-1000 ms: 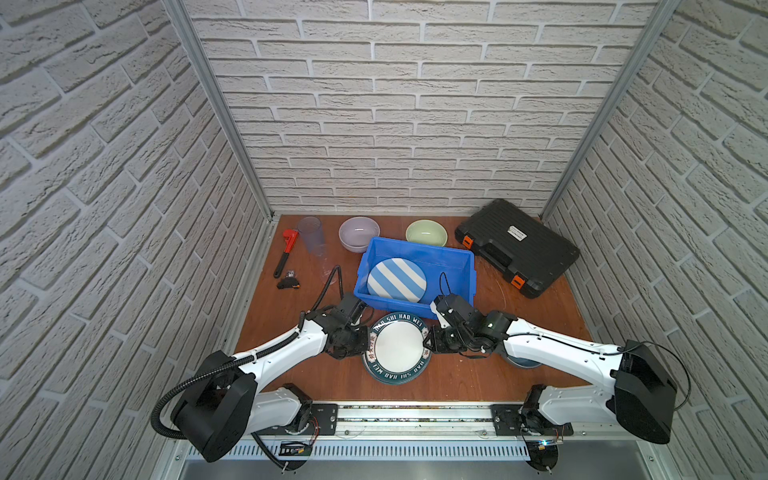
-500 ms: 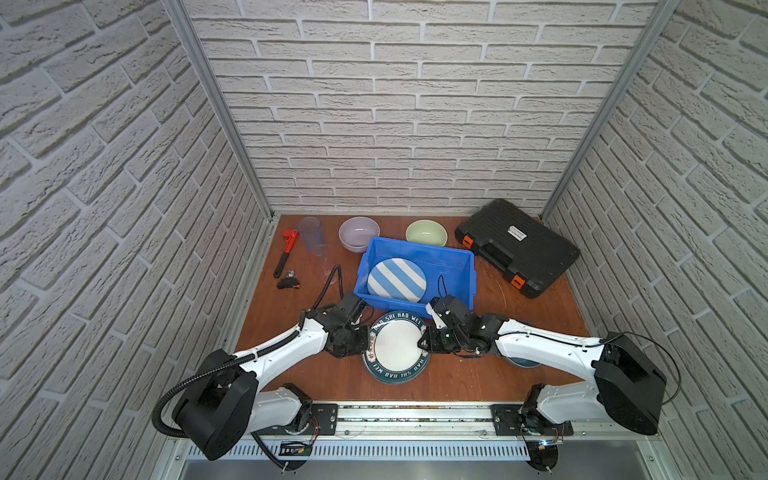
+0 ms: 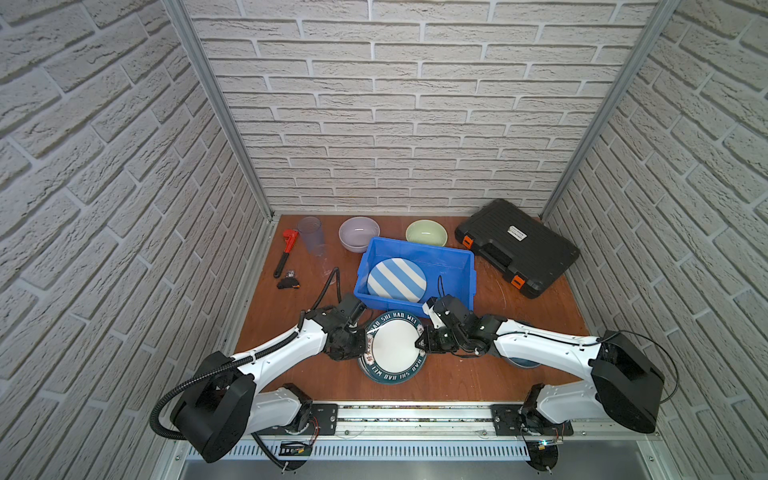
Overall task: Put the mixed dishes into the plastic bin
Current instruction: 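Lift the green-rimmed plate with both grippers and carry it toward the bin, then lower the green-rimmed plate into the bin onto the striped plates with both grippers, then open both grippers and move them out of the bin toward the white plate stack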
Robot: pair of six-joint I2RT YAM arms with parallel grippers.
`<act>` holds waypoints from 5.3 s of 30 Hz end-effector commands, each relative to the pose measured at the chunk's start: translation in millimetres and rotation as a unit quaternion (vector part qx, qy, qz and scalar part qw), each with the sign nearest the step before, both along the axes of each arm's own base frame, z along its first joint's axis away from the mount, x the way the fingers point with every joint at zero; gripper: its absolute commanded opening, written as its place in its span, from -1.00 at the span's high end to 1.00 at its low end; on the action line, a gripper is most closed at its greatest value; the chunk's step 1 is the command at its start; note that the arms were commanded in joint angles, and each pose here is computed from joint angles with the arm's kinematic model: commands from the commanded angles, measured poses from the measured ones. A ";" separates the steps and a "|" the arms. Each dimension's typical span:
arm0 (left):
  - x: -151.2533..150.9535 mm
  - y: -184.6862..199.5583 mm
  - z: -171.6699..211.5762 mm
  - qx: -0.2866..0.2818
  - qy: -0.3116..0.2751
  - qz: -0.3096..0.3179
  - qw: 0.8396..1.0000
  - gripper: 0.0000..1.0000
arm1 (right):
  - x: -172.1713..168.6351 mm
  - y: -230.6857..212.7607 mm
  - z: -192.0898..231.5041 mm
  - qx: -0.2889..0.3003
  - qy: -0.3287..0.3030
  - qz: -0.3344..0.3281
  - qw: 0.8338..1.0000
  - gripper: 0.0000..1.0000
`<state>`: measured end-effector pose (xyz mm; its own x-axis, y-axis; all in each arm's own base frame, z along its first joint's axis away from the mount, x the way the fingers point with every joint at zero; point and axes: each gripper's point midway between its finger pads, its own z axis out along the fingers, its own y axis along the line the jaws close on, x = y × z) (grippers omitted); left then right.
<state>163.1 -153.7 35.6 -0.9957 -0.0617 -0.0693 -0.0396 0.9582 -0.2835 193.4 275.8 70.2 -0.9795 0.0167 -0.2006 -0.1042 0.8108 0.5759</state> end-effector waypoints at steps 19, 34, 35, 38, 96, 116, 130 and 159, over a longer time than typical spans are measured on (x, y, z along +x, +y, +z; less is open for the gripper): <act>22.8 18.7 52.3 0.048 -0.050 0.014 0.998 0.14 | 0.4 2.4 56.0 0.027 -0.074 0.048 0.996 0.87; 102.2 44.3 117.2 0.032 -0.136 0.031 0.990 -0.20 | 25.7 7.5 130.3 0.094 -0.117 0.044 0.988 0.87; 109.1 45.0 119.8 0.032 -0.143 0.031 0.989 -0.21 | 29.4 5.9 133.8 0.092 -0.121 0.041 0.988 0.88; 131.7 43.9 128.6 0.030 -0.169 0.024 0.985 -0.20 | 43.5 -1.8 143.1 0.084 -0.131 0.021 0.988 0.88; 205.3 1.6 75.5 0.010 -0.152 -0.065 0.986 0.23 | 222.5 -14.7 56.0 0.051 -0.106 -0.099 0.988 0.80; 200.6 -1.2 75.7 0.019 -0.147 -0.075 0.986 0.24 | 226.1 -19.4 20.5 0.011 -0.083 -0.094 0.992 0.33; 200.5 1.3 79.7 0.025 -0.148 -0.074 0.986 0.24 | 222.0 -39.4 15.4 -0.066 -0.088 -0.081 0.991 0.19; 113.8 27.0 111.6 0.015 -0.137 -0.045 0.989 0.07 | 156.3 -76.9 115.9 -0.106 -0.197 -0.045 0.974 0.00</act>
<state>299.8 -130.0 154.8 -0.9185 0.0435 -0.3930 0.1464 0.9608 -0.2356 371.6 209.8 185.0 -0.8308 0.0574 -0.5537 -0.1991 0.8982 0.3919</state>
